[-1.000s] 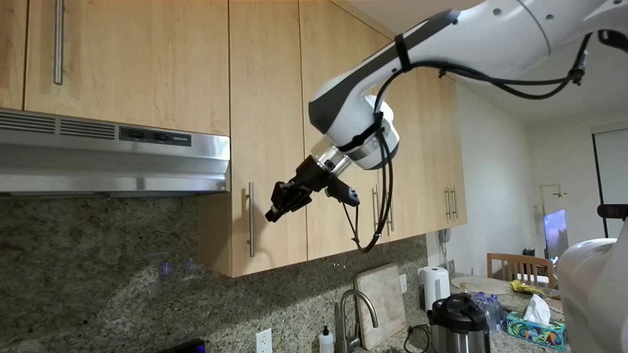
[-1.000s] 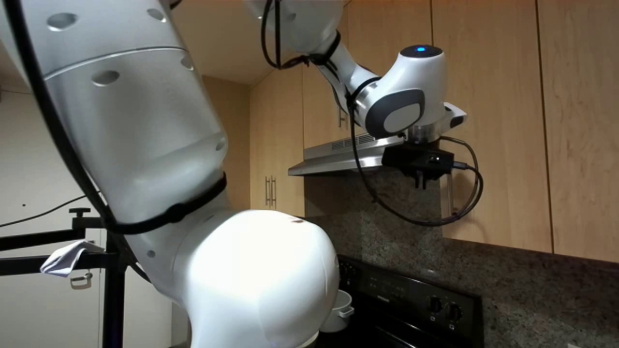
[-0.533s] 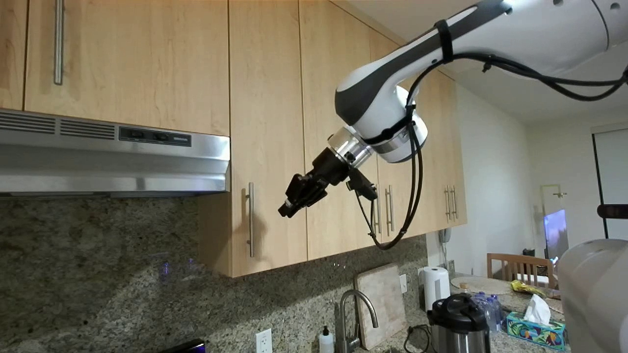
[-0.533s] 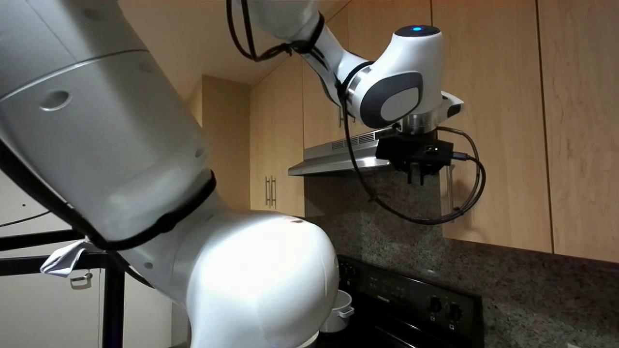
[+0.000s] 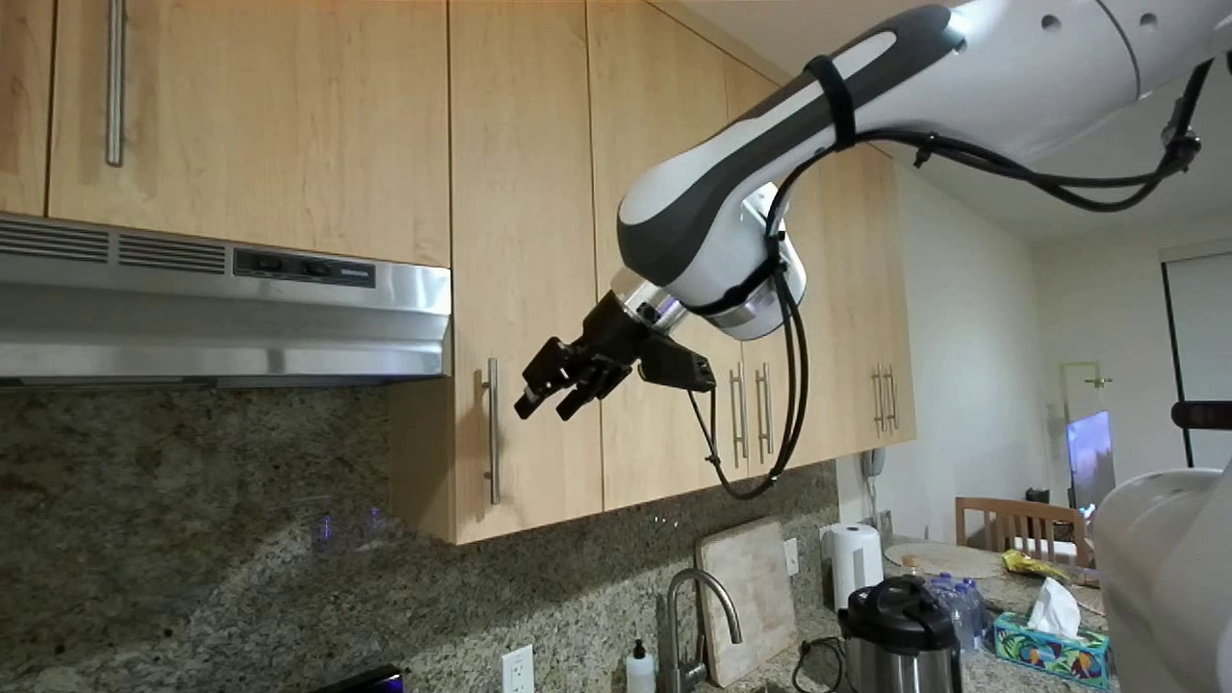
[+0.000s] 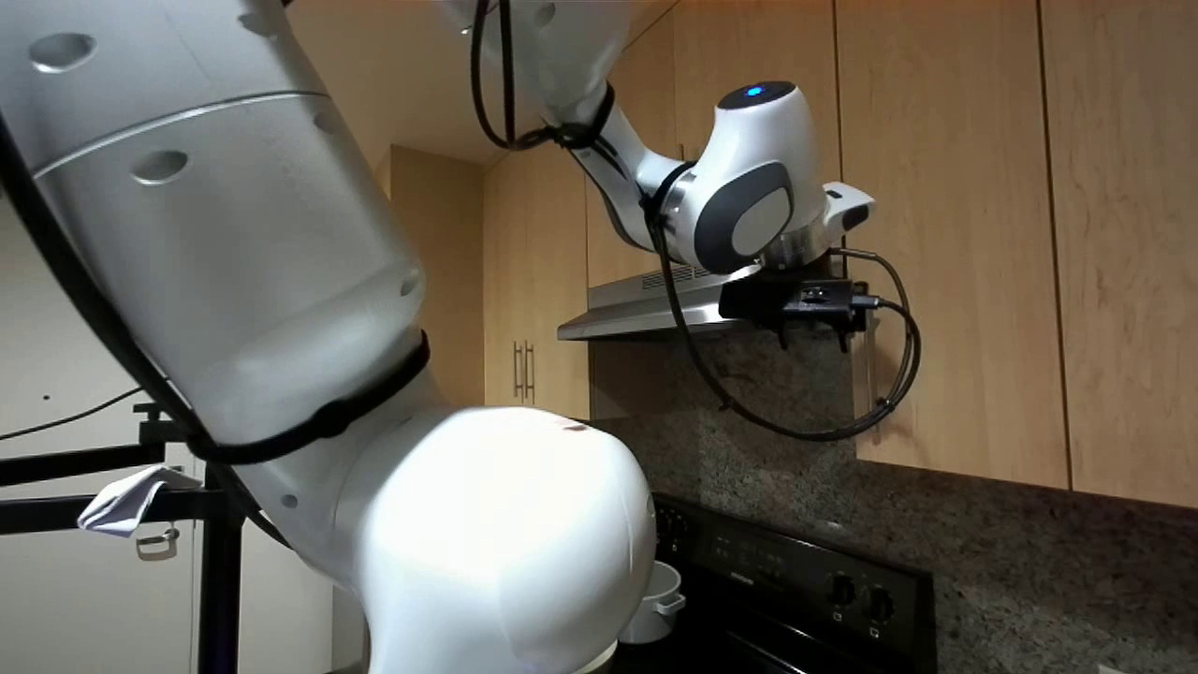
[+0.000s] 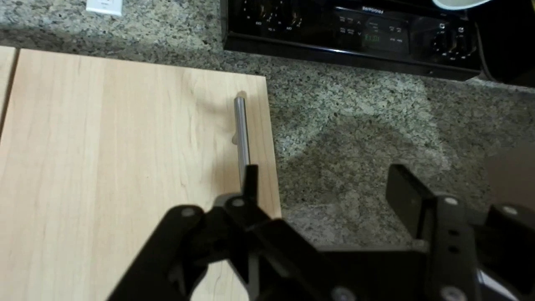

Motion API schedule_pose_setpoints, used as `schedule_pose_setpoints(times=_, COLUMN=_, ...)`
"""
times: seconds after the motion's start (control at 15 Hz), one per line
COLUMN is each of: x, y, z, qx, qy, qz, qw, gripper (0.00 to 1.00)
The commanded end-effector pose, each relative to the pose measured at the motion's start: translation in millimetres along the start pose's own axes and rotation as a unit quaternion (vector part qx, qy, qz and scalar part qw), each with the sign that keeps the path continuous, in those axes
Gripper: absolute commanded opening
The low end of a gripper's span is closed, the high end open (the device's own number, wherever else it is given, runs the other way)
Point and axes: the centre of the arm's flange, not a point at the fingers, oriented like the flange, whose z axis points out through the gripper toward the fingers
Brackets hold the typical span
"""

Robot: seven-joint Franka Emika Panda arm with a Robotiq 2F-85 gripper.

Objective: Open the first cabinet door to the right of the stove hood

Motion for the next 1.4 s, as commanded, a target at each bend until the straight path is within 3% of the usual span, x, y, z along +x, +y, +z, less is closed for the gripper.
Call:
schedule_pose_setpoints(times=0.0, x=20, y=-6, z=28, qx=-0.043, qy=0.023, qz=0.018, qw=0.9987, gripper=1.00)
schedule_pose_setpoints(times=0.53, x=63, y=0, z=77, qx=-0.076, qy=0.063, qz=0.031, qw=0.9946, gripper=1.00)
schedule_pose_setpoints(times=1.07, x=78, y=20, z=104, qx=-0.073, qy=0.049, qz=0.036, qw=0.9955, gripper=1.00)
schedule_pose_setpoints(times=1.13, x=80, y=19, z=105, qx=-0.072, qy=0.050, qz=0.036, qw=0.9955, gripper=0.82)
schedule_pose_setpoints(times=1.33, x=85, y=20, z=112, qx=-0.076, qy=0.044, qz=0.037, qw=0.9954, gripper=0.60)
